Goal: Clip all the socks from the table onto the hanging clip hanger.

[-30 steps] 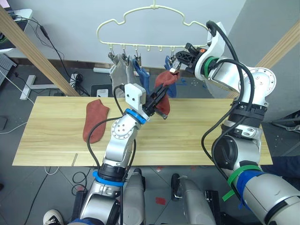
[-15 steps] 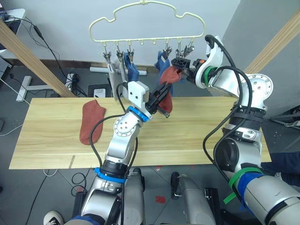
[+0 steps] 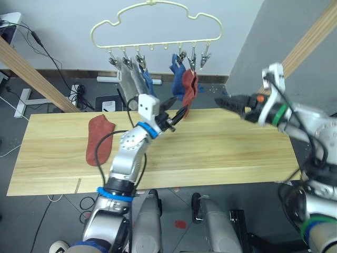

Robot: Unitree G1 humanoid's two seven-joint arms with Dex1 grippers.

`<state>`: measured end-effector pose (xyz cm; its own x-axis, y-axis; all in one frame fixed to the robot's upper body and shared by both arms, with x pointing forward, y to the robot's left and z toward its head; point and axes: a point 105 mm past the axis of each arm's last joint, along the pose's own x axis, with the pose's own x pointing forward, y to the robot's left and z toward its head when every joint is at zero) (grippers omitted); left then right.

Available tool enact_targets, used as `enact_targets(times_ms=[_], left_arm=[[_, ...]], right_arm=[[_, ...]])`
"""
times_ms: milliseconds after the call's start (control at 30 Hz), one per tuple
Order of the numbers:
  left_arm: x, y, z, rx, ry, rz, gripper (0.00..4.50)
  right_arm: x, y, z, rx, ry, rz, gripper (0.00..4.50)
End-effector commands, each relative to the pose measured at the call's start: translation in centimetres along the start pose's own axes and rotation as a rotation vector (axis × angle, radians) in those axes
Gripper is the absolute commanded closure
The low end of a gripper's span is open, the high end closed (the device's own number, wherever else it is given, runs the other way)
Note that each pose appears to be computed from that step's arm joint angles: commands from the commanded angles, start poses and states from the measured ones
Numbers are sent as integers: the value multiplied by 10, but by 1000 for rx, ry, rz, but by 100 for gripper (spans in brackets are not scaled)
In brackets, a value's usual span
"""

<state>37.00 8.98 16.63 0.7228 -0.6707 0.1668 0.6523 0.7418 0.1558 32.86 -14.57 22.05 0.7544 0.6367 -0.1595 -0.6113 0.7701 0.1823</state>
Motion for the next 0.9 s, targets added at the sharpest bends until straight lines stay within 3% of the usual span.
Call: enact_targets(times_ms=[33, 133, 400, 567, 900], left_arm=[[-44, 23, -13, -57, 107, 26, 84], [-81, 35, -27, -109, 230, 45, 3], [-155, 67, -42, 25, 480, 288, 3], [-184, 76, -29, 52, 460, 301, 3], [-195, 83, -26, 71, 429, 363, 3]], right_arm=[[-13, -5, -9, -196, -75, -121, 0], [-23, -17, -33, -280, -68, -218, 0], [-55, -39, -90, -441, 30, -444, 0], [-64, -36, -108, -430, 39, -437, 0], [-63, -38, -106, -427, 27, -448, 0]])
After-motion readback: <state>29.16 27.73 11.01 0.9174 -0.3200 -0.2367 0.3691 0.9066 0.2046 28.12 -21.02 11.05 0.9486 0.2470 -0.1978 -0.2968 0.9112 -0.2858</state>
